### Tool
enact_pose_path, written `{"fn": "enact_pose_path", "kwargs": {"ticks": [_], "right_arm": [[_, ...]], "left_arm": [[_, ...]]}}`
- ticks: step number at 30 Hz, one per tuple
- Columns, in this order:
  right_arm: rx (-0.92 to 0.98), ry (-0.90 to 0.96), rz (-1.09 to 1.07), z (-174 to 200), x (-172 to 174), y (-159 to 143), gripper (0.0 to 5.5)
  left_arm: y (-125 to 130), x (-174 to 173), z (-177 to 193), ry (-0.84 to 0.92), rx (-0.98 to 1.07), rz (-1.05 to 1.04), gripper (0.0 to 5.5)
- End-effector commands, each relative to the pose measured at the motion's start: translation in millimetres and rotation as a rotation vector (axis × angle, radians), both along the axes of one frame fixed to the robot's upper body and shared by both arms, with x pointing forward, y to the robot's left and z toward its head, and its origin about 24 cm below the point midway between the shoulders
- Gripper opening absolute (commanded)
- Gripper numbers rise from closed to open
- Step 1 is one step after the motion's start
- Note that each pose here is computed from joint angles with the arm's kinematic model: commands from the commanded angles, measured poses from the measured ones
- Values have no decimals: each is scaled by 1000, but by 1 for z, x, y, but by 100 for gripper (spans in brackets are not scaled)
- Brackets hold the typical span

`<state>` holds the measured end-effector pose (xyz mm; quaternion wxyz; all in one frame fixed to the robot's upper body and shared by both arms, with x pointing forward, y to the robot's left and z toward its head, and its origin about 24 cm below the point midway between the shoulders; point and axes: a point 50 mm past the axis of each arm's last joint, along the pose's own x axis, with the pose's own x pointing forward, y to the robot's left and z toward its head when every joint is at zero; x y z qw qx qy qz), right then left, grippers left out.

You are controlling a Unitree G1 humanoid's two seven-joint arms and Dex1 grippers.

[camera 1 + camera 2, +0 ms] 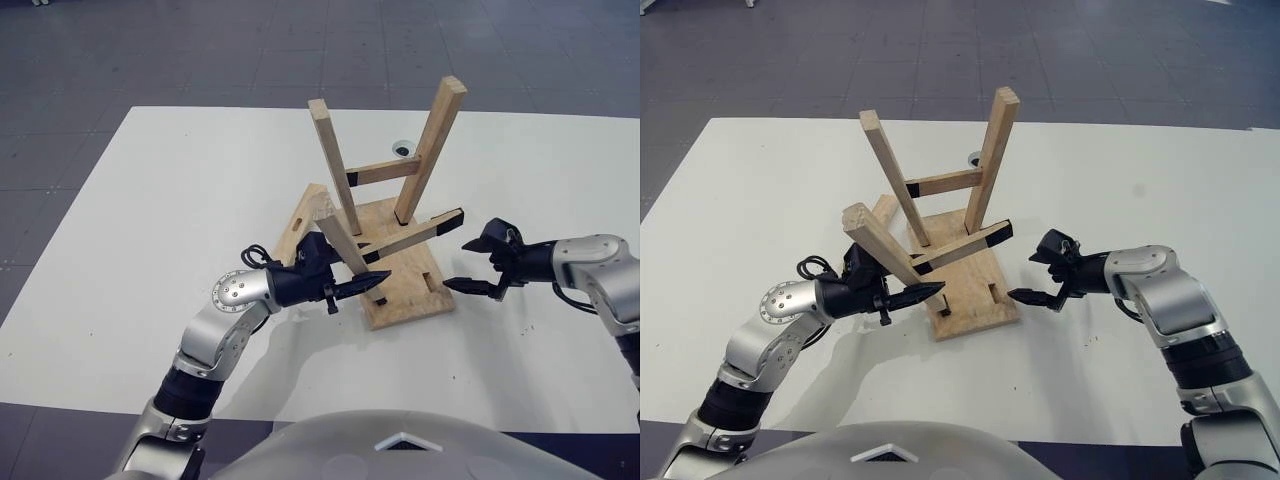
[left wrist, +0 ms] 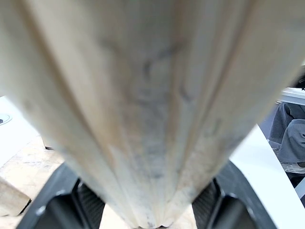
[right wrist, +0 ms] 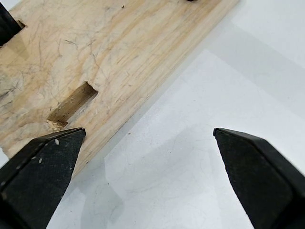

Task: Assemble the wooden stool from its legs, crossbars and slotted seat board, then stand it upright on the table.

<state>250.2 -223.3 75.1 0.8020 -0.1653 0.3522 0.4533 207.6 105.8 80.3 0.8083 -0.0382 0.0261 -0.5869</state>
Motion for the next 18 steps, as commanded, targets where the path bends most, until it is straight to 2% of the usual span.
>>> {"fn": "enact_pose_path", "kwargs": {"ticks": [1,10,15,18], "right_arm": [[-46,-1,-27,-4,2,-3,494],[-28,-15,-32,-3,1,3,494],[-13,-30,-50,-2,-2,7,494],[-2,-35,-60,-1,-5,10,494]], "left_arm": [[2,-4,-12,44,60,-42,205],[24,13,-9,-10,182,-81,205],[32,12,-23,-29,250,-44,205],[39,0,-40,-59,363,-90,205]]}}
